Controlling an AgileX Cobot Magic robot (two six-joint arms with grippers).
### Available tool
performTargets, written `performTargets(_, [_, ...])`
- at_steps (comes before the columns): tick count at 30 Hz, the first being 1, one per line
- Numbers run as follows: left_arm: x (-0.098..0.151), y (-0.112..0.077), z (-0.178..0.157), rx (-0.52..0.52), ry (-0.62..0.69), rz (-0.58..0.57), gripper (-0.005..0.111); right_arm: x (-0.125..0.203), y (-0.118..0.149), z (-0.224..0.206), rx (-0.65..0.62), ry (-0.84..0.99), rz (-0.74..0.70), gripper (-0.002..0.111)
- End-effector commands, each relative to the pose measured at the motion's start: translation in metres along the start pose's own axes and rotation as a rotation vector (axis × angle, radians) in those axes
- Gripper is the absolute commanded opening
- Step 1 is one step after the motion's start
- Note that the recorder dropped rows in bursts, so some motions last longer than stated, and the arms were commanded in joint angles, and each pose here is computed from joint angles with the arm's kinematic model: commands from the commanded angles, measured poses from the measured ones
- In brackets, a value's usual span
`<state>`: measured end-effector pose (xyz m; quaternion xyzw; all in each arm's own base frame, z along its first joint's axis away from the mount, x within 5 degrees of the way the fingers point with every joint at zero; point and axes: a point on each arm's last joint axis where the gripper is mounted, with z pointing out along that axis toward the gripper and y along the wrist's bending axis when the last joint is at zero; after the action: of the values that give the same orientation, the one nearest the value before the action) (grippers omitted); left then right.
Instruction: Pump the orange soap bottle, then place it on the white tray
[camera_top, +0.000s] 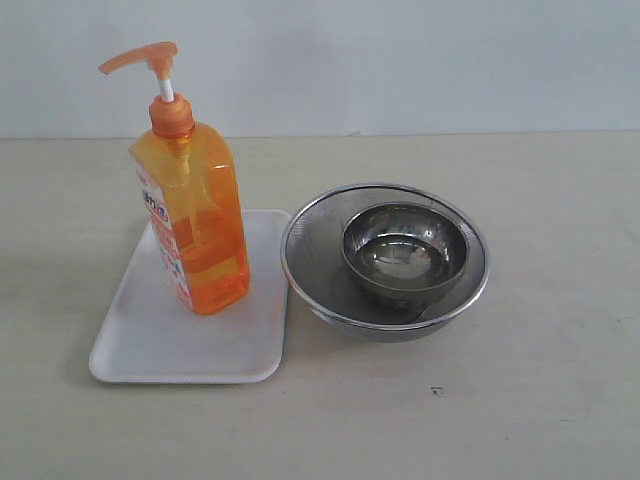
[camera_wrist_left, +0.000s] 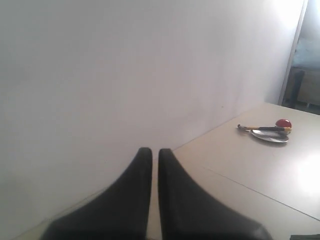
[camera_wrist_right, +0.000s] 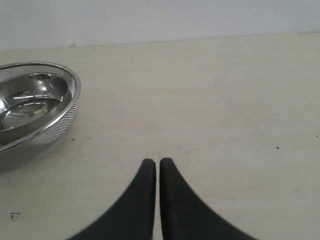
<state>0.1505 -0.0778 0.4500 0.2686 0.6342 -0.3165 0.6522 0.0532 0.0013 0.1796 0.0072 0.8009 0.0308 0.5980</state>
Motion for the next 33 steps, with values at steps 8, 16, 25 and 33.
performTargets(8, [0.003, -0.002, 0.000, 0.030, 0.017, -0.027, 0.005, -0.002, 0.000, 0.000, 0.001, -0.020, -0.009, 0.000])
performTargets(16, [-0.006, -0.008, 0.000, 0.096, -0.072, -0.119, 0.005, -0.002, 0.000, 0.000, 0.001, -0.020, -0.009, 0.000])
performTargets(25, [-0.015, -0.015, -0.005, 0.234, -0.320, -0.124, 0.005, -0.002, 0.000, 0.000, 0.001, -0.020, -0.009, 0.000])
performTargets(33, [-0.010, 0.006, 0.000, -0.053, -0.232, 0.165, 0.005, -0.002, 0.000, 0.000, 0.001, -0.020, -0.009, 0.000])
